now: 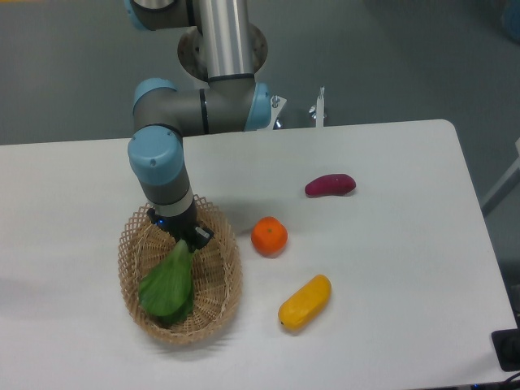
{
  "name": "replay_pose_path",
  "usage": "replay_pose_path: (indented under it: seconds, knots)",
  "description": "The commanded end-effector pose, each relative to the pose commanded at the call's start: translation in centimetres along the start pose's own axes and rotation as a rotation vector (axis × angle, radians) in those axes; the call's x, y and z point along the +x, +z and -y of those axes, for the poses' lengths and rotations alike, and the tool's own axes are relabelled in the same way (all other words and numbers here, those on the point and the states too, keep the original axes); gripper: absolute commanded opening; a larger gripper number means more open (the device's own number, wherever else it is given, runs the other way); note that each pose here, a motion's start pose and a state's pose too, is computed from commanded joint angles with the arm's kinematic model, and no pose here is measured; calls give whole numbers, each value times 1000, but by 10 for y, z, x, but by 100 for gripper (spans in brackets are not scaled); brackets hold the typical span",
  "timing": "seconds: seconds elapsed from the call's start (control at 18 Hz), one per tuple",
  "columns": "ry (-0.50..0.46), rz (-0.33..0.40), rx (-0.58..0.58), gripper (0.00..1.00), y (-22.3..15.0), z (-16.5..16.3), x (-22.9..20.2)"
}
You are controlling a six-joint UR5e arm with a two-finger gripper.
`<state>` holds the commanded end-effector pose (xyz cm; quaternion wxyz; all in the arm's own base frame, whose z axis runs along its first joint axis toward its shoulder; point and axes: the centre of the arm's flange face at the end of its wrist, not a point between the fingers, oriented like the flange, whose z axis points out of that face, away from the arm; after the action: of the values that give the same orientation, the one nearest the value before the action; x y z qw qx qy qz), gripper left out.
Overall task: Pick up the green vegetable from the basket
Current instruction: 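Lift the bok choy out of the basket and carry it toward the sweet potato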
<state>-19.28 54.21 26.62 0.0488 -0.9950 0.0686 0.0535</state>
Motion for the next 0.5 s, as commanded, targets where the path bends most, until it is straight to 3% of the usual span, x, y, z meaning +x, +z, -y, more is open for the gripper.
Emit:
replay_pose_path:
  seconds: [0.28, 0.5]
  knots:
    - [-13, 70, 64, 32, -51, -10, -54]
    - [1, 98, 78, 32, -78, -43, -99]
